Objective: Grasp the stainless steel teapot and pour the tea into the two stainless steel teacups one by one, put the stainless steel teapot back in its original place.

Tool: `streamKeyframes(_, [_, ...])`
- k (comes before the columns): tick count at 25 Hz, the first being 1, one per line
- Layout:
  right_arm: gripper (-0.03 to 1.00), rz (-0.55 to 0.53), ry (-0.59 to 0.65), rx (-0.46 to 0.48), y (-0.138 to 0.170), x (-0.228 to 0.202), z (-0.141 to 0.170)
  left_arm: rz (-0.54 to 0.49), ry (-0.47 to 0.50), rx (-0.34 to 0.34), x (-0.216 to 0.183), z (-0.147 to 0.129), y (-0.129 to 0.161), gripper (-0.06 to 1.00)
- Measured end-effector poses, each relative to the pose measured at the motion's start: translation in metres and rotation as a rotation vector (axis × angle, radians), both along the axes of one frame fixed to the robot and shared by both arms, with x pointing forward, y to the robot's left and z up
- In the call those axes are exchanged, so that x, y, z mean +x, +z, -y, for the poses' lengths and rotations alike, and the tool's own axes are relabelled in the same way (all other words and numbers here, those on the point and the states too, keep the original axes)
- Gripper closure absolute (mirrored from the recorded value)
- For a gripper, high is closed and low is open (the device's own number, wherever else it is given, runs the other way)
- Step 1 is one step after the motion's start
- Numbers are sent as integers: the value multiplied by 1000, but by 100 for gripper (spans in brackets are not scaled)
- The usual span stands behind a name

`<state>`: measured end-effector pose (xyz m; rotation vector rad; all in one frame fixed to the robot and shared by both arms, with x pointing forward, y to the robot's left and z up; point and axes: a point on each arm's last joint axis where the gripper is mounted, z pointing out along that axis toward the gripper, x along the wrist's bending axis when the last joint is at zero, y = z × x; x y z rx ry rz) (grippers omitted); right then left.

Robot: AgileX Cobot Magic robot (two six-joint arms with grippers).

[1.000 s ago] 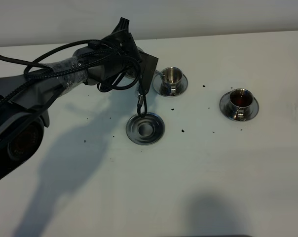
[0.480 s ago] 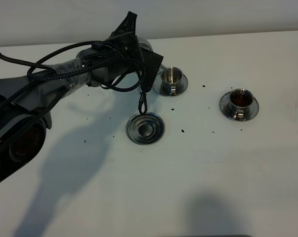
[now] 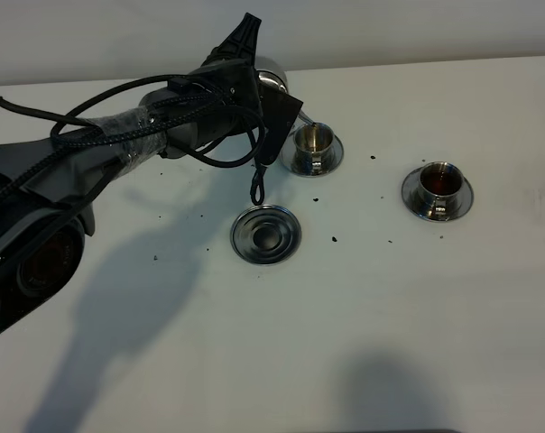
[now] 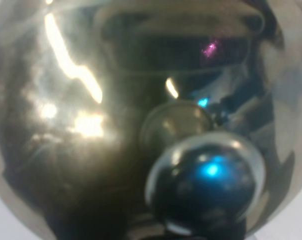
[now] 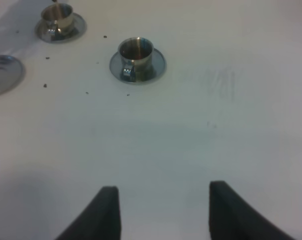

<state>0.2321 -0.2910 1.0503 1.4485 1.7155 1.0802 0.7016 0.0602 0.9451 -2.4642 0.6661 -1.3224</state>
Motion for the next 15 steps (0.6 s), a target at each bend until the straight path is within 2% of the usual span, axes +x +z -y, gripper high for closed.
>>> streamKeyframes(12, [57,0,-1,1,0,0,0,11,-14,24,1,0,1,73])
streamKeyframes(15, [57,0,-1,1,0,0,0,28,-30,53,1,0,2,73])
